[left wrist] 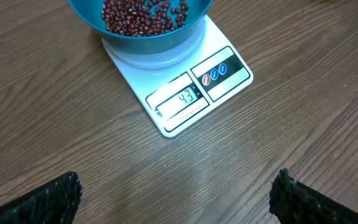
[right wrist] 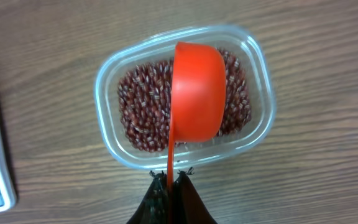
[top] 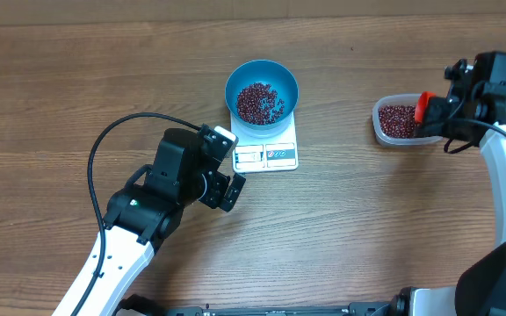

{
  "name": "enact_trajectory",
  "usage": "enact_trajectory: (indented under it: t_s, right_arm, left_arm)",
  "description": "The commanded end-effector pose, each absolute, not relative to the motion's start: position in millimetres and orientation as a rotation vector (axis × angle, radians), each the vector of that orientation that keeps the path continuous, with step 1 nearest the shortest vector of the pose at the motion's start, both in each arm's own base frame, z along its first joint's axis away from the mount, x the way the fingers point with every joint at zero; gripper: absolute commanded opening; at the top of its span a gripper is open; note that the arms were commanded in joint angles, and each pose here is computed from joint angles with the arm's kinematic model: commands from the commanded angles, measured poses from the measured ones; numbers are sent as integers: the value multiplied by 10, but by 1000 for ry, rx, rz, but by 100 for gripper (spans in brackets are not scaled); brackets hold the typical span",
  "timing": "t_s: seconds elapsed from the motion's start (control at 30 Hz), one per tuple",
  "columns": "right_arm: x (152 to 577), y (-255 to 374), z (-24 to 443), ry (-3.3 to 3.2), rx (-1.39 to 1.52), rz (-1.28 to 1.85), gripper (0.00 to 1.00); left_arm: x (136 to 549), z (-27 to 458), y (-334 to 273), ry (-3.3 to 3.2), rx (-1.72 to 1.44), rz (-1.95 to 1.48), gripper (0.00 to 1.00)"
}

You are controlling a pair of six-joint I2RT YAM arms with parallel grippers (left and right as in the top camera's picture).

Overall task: Scoop item into bowl and weigh 150g on scale
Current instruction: 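Move the empty scoop back into the bean tub with the right gripper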

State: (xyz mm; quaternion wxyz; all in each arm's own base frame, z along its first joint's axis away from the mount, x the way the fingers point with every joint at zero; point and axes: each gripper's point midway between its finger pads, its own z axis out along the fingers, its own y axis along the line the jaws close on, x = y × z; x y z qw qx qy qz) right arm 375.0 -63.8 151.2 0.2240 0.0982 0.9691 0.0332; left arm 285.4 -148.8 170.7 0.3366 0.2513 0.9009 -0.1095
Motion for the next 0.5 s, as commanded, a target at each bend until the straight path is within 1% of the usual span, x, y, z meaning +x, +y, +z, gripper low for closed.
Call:
enact_trajectory:
  t_s: [0.0, 0.23, 0.47]
  right_arm:
    - [3707, -629, 1310, 2691, 306, 97, 4]
    - [3716, -555, 1006, 2659, 334, 161, 4]
    - [3737, -339, 898, 2623, 324, 338, 4]
  left_arm:
    - [2860, 1670, -1464, 2363, 642, -277, 99]
    - [2860, 1670, -1464, 2363, 642, -277, 100]
    - [2860, 1670, -1464, 2363, 642, -277, 100]
